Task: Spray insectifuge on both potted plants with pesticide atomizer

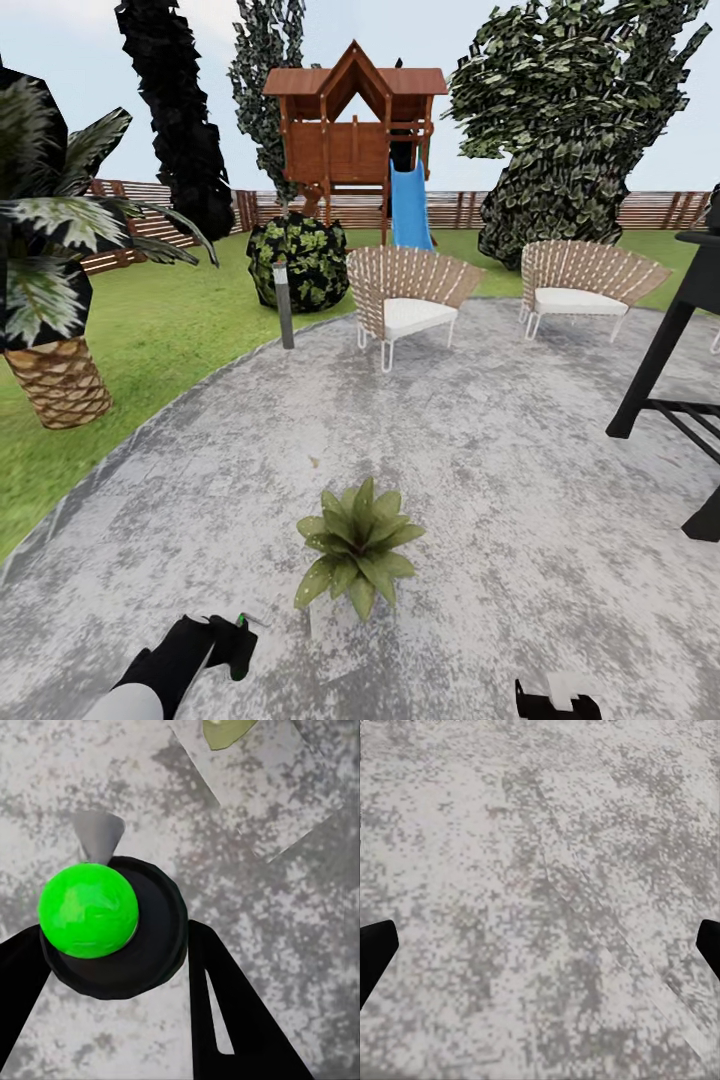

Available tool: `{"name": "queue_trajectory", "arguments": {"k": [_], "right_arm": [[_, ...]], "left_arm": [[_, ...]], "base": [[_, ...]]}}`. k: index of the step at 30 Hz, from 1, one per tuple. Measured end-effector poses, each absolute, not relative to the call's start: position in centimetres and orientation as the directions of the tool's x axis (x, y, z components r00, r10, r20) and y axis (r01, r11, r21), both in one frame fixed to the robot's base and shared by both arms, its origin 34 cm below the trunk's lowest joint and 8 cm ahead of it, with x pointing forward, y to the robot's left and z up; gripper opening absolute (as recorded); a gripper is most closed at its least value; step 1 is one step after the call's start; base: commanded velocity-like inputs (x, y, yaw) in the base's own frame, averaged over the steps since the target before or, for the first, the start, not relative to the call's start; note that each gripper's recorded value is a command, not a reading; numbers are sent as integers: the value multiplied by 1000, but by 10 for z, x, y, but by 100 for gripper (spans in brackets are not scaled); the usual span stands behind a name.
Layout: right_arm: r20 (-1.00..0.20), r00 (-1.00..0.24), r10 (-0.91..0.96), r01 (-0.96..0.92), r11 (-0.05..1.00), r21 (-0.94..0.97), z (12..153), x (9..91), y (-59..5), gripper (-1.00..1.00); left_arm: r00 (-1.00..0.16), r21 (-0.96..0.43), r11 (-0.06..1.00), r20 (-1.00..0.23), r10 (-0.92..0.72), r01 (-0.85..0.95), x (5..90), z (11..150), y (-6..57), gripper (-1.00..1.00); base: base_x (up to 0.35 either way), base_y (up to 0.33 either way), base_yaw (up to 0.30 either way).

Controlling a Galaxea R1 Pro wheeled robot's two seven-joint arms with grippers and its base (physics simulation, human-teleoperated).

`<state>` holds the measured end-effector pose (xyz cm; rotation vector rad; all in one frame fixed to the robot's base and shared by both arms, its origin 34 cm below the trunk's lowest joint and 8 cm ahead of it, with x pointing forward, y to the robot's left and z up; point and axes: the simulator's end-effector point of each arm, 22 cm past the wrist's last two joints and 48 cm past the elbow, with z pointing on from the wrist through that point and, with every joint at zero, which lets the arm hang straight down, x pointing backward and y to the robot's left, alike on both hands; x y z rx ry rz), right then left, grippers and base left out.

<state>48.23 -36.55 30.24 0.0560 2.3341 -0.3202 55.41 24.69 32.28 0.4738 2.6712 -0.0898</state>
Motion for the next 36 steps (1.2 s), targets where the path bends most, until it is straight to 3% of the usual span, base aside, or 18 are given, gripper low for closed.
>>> {"name": "queue_trajectory", "arguments": {"k": [17, 25, 36], "right_arm": [[-704, -707, -57, 133, 968, -213, 302, 482, -364, 100], [-705, -707, -57, 135, 968, -213, 302, 482, -365, 100], [-704, -708, -59, 132, 968, -214, 302, 482, -365, 100]], "left_arm": [[-852, -37, 958, -468, 235, 285, 568, 333, 238, -100], [-845, -34, 959, -482, 231, 282, 574, 336, 224, -100], [-845, -37, 959, -483, 229, 280, 573, 336, 223, -100]], "base": [[-58, -193, 263], [-40, -241, 45], [15, -271, 258]]}}
